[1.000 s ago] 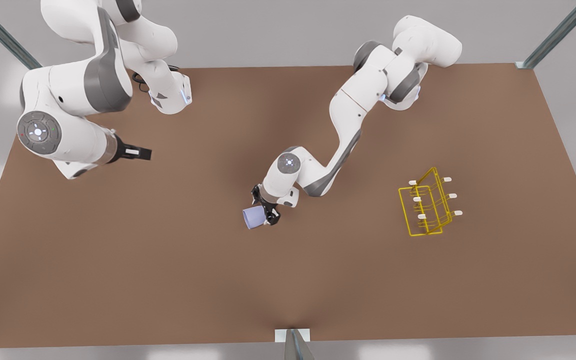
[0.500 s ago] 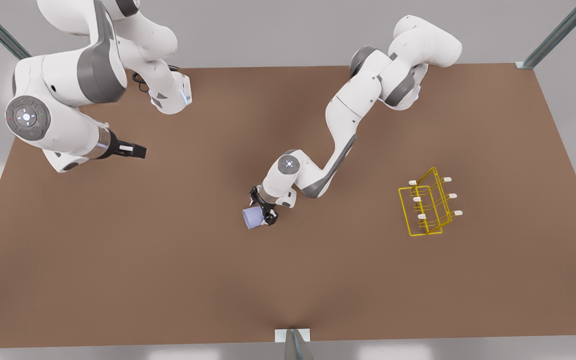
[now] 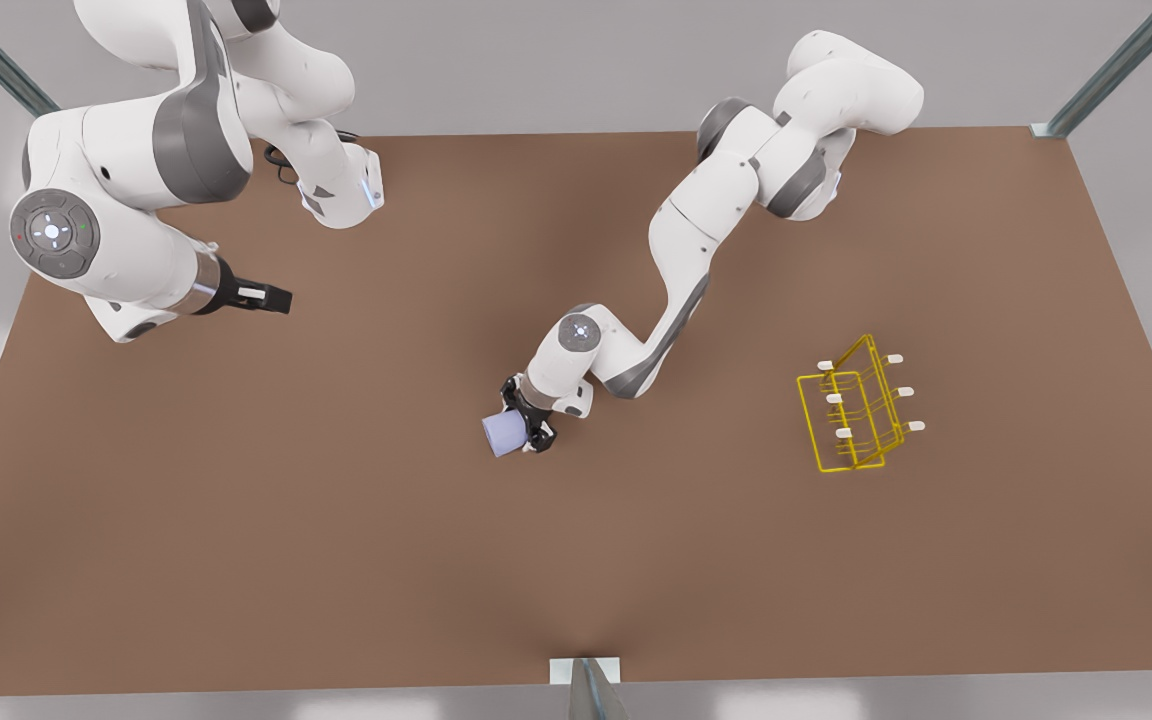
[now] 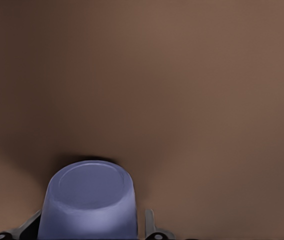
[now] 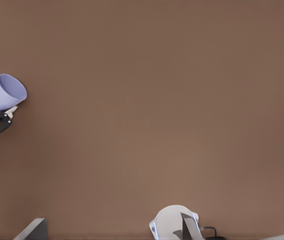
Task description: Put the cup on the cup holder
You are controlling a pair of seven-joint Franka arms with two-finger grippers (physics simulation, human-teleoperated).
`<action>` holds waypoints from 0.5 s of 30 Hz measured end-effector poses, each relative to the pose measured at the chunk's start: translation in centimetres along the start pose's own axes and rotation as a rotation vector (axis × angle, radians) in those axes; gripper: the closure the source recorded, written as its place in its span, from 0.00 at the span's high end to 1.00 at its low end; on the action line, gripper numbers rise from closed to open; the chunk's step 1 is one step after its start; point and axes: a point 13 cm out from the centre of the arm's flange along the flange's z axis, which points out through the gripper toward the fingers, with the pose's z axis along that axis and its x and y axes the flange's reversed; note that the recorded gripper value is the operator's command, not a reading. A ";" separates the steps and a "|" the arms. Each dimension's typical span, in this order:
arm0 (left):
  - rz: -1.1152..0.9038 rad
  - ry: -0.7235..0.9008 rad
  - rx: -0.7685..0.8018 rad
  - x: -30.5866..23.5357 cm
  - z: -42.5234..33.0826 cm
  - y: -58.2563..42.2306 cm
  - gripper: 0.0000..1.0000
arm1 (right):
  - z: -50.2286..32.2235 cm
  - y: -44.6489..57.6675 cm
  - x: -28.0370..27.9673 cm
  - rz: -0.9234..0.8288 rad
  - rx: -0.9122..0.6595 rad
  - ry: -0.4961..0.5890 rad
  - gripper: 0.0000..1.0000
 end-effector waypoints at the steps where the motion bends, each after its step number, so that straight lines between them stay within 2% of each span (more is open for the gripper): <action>1: 0.000 0.001 0.000 0.0 0.0 0.0 0.82 | 0.0 0.0 0.0 0.000 0.001 0.002 1.00; 9: -0.004 0.035 0.020 2.3 -3.0 -1.4 0.82 | 0.0 -0.3 0.2 -0.001 0.003 0.008 1.00; 13: -0.046 0.000 0.058 4.7 -11.0 -7.5 0.82 | 0.0 -0.8 0.0 0.003 0.000 0.011 1.00; 15: -0.040 -0.113 0.129 3.4 -14.6 -11.4 0.82 | 0.0 -1.0 0.0 0.006 -0.001 0.012 1.00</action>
